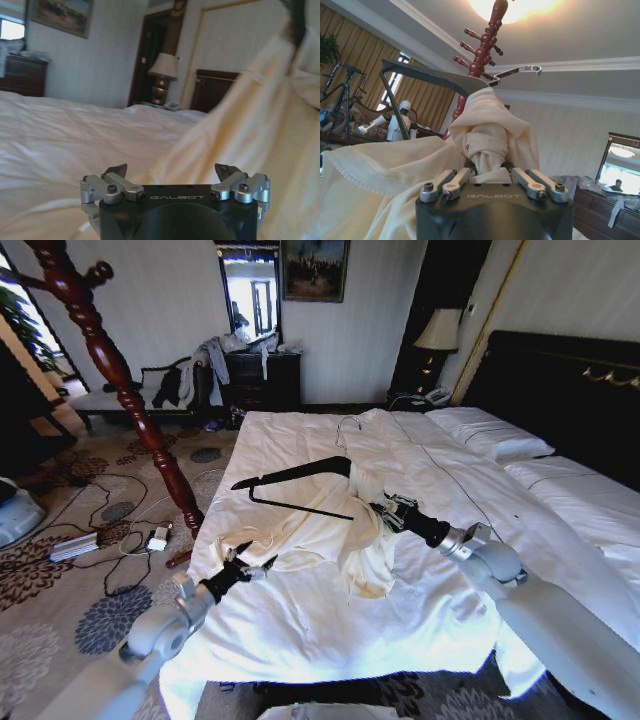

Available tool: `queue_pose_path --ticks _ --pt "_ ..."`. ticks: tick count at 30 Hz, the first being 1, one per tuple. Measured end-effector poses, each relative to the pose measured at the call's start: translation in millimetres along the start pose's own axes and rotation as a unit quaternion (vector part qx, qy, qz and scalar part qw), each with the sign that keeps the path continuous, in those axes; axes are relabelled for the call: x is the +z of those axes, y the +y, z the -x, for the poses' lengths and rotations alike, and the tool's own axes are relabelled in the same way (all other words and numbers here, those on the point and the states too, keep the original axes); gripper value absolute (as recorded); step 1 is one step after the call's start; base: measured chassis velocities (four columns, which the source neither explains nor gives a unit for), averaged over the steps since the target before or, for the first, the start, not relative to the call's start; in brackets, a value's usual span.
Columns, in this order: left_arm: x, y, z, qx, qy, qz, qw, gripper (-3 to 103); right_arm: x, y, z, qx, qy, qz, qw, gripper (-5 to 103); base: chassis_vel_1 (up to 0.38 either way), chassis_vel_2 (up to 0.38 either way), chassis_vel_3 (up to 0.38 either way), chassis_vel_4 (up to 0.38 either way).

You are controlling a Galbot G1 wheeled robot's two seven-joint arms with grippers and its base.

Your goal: Pick up the clothes from the bed and hang them on the clothes hanger.

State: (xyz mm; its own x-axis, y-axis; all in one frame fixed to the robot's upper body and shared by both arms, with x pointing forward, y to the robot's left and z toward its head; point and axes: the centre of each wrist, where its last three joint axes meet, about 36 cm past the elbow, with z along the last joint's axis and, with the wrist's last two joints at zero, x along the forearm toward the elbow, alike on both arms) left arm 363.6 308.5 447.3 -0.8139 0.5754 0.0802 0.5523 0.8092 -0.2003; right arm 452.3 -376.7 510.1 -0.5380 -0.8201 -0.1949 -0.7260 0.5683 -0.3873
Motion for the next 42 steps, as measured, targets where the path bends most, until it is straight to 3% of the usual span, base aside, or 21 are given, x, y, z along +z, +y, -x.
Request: queue_pose_path --ticks 5,7,16,18,23,24,26,28,32,38,41,42 --pt "7 21.1 10 -0.028 0.015 0.031 0.9990 99 -1 2 1 -0.001 -0.002 0.000 1.000 20 0.000 0.000 0.000 0.000" --pt "12 27.5 15 -0.032 0.027 0.065 0.9970 98 -2 2 3 0.000 -0.006 0.000 1.000 20 0.000 0.000 0.000 0.000" --pt "18 35.3 23 -0.035 0.060 0.142 0.9875 95 -8 4 10 0.004 -0.018 0.000 1.000 20 0.000 0.000 0.000 0.000" --pt "19 36.0 23 -0.036 0.061 0.145 0.9869 95 -8 5 10 0.004 -0.019 0.000 1.000 20 0.000 0.000 0.000 0.000" --pt "16 39.9 29 -0.038 0.053 0.151 0.9864 68 -10 6 13 0.000 -0.021 0.001 1.000 20 0.000 0.000 0.000 0.000" --pt "16 39.9 29 -0.038 0.053 0.151 0.9864 68 -10 6 13 0.000 -0.021 0.001 1.000 20 0.000 0.000 0.000 0.000" --pt "15 42.3 32 -0.039 0.051 0.152 0.9863 57 -9 7 14 -0.001 -0.021 0.003 1.000 20 0.000 0.000 0.000 0.000" --pt "14 43.4 33 -0.039 0.051 0.153 0.9862 57 -9 8 14 -0.001 -0.021 0.004 1.000 20 0.000 0.000 0.000 0.000" --pt "18 46.7 41 -0.035 0.056 0.153 0.9861 40 -8 9 16 -0.002 -0.020 0.006 1.000 20 0.000 0.000 0.000 0.000" --pt "27 46.4 48 -0.029 0.060 0.151 0.9863 39 -8 9 17 -0.004 -0.020 0.009 1.000 20 0.000 0.000 0.000 0.000" --pt "32 45.1 53 -0.016 0.062 0.157 0.9855 52 -8 9 18 -0.004 -0.020 0.010 1.000 20 0.000 0.000 0.000 0.000" --pt "32 45.1 53 -0.016 0.062 0.157 0.9855 52 -8 9 18 -0.004 -0.020 0.010 1.000 20 0.000 0.000 0.000 0.000"
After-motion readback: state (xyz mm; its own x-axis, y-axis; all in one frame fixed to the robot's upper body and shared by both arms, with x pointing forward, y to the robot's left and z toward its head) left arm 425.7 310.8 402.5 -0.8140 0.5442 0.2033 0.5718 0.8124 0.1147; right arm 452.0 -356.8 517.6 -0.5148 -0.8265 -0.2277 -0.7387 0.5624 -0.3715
